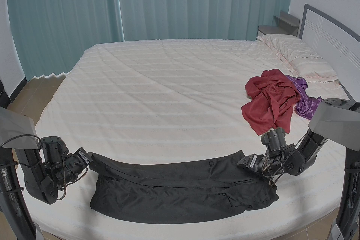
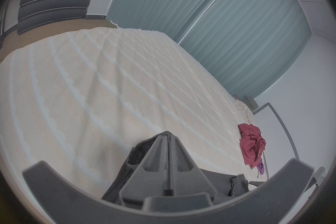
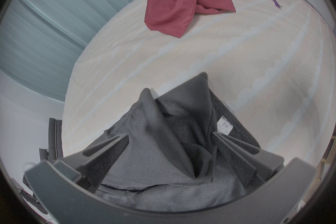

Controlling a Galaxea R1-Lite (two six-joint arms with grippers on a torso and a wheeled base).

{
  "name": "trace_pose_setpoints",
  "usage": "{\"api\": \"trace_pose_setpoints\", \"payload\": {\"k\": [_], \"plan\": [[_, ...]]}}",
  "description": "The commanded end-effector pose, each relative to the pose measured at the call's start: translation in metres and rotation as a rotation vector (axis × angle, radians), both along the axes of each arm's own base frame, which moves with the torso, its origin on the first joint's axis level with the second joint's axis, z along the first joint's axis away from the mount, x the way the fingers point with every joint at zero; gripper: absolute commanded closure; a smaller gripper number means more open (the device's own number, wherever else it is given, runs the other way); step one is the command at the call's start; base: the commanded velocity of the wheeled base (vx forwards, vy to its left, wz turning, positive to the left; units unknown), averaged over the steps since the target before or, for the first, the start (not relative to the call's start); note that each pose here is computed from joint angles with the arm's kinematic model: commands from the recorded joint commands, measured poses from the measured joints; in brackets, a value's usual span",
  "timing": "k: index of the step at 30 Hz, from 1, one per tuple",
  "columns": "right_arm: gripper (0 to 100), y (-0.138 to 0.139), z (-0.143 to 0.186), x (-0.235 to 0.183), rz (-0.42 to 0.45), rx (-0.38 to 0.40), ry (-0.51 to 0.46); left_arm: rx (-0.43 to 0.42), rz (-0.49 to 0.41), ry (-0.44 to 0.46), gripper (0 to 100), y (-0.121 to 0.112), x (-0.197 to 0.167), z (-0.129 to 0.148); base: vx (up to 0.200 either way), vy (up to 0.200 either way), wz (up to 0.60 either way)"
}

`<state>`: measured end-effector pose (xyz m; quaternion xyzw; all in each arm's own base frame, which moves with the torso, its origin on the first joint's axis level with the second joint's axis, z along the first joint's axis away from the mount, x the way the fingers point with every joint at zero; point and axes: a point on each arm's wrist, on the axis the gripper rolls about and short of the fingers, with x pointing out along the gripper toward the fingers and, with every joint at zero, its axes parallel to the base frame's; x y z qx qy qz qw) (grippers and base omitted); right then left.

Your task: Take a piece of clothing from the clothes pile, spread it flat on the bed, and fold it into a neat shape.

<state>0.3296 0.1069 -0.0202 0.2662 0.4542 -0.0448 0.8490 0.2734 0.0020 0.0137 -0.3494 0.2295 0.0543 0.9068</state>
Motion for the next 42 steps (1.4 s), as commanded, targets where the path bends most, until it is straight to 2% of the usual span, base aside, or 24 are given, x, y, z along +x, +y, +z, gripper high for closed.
{"api": "trace_pose_setpoints", "payload": {"k": [1, 8, 13, 20, 23, 27, 31, 34, 42], "plan": [[100, 0.002, -0.009, 0.000, 0.006, -0.005, 0.020, 0.000, 0.001, -0.002, 100, 0.000, 0.000, 0.000, 0.000, 0.000, 0.00], [100, 0.001, -0.002, 0.002, -0.024, 0.009, 0.002, 0.001, 0.002, -0.002, 100, 0.001, 0.000, 0.000, 0.000, 0.000, 0.00], [100, -0.007, 0.018, 0.003, -0.044, 0.026, -0.049, 0.012, -0.006, -0.003, 100, 0.000, 0.001, -0.001, 0.000, 0.000, 0.00], [100, -0.014, 0.028, 0.010, -0.069, 0.040, -0.089, 0.012, -0.004, -0.013, 100, 0.001, 0.004, 0.001, 0.000, 0.000, 0.00], [100, -0.013, 0.032, 0.016, -0.079, 0.060, -0.130, 0.013, -0.004, -0.027, 100, 0.000, 0.008, 0.002, 0.000, 0.000, 0.00], [100, -0.010, 0.043, 0.026, -0.099, 0.104, -0.236, 0.013, 0.007, -0.056, 100, 0.001, 0.022, 0.000, 0.000, 0.000, 0.00], [100, -0.010, 0.052, 0.035, -0.122, 0.114, -0.319, 0.037, 0.078, -0.079, 100, 0.005, 0.033, -0.001, 0.000, 0.000, 0.00], [100, -0.009, 0.048, 0.037, -0.138, 0.103, -0.362, 0.000, 0.135, -0.105, 100, 0.006, 0.040, 0.002, 0.000, 0.000, 0.00], [100, -0.010, 0.032, 0.026, -0.120, 0.069, -0.306, -0.013, 0.142, -0.048, 100, 0.006, 0.034, -0.011, 0.000, 0.000, 0.00]]}}
